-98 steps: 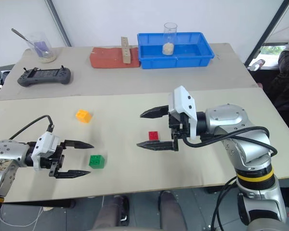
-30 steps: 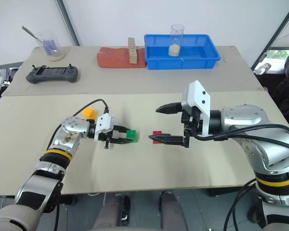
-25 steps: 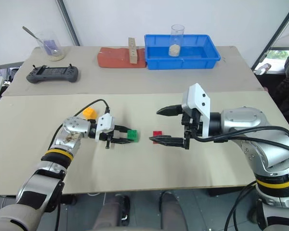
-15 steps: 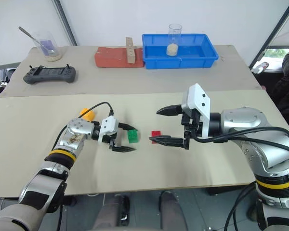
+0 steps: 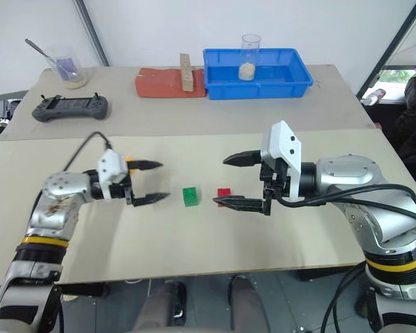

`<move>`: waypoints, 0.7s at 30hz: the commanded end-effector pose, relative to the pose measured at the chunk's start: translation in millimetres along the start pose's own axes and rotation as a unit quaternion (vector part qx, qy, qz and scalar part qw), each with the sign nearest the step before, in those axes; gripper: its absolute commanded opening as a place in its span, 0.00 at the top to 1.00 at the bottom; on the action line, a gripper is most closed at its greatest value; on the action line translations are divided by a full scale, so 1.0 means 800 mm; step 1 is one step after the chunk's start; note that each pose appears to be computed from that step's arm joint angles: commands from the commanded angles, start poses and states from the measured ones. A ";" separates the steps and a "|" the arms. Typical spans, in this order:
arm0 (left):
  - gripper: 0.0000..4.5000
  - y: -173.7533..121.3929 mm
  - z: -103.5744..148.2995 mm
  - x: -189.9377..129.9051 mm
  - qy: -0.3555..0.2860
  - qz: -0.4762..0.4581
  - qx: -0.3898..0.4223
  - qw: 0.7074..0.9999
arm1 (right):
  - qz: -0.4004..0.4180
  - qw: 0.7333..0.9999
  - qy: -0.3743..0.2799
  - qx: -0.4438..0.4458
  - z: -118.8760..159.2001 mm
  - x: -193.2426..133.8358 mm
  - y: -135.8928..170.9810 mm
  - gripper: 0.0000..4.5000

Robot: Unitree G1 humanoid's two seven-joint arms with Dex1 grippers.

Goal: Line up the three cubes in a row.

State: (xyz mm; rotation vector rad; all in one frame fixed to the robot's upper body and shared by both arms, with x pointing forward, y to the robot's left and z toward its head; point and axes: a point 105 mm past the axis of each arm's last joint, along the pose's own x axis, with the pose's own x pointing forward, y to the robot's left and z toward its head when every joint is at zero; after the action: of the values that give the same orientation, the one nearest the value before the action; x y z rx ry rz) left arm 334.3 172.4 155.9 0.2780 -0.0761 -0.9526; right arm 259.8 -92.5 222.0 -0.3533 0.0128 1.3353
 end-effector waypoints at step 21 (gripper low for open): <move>0.01 0.055 -0.083 -0.057 0.013 0.338 -0.088 0.937 | -0.024 0.999 -0.026 -0.018 0.037 0.013 -0.008 0.00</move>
State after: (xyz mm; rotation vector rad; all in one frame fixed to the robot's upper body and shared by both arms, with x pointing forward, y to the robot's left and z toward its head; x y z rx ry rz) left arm 349.8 244.2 95.2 0.0482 -0.0074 -0.2937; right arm 266.1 -73.5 238.4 -0.3169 -0.0078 1.3143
